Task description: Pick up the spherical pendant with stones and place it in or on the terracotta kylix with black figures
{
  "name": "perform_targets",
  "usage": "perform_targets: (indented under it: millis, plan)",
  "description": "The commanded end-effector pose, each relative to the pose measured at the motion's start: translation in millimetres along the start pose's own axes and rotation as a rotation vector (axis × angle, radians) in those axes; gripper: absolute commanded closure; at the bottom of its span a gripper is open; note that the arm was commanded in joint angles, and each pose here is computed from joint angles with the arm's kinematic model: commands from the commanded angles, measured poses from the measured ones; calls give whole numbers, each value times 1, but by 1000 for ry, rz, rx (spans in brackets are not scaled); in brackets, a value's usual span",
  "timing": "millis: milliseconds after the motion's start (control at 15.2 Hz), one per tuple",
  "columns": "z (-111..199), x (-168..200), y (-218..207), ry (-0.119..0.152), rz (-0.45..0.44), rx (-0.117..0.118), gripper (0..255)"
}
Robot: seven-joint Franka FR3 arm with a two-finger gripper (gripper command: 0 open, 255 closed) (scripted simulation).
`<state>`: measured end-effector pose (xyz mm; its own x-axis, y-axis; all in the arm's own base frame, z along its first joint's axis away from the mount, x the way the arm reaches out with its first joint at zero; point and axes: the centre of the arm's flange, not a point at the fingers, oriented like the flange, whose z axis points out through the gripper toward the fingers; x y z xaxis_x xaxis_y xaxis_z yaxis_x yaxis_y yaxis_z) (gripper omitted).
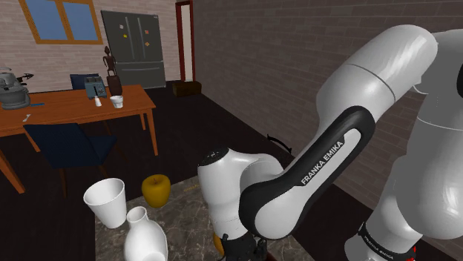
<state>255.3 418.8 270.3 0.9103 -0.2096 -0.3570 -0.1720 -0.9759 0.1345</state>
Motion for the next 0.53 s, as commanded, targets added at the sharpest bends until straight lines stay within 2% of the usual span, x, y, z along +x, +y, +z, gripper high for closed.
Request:
perform_targets:
  millis: [0,66,132,462]
  plan:
    - [0,0,0,0,0,0,255]
    - [0,0,0,0,0,0,255]
    - [0,0,0,0,0,0,0]
    - [0,0,0,0,0,0,0]
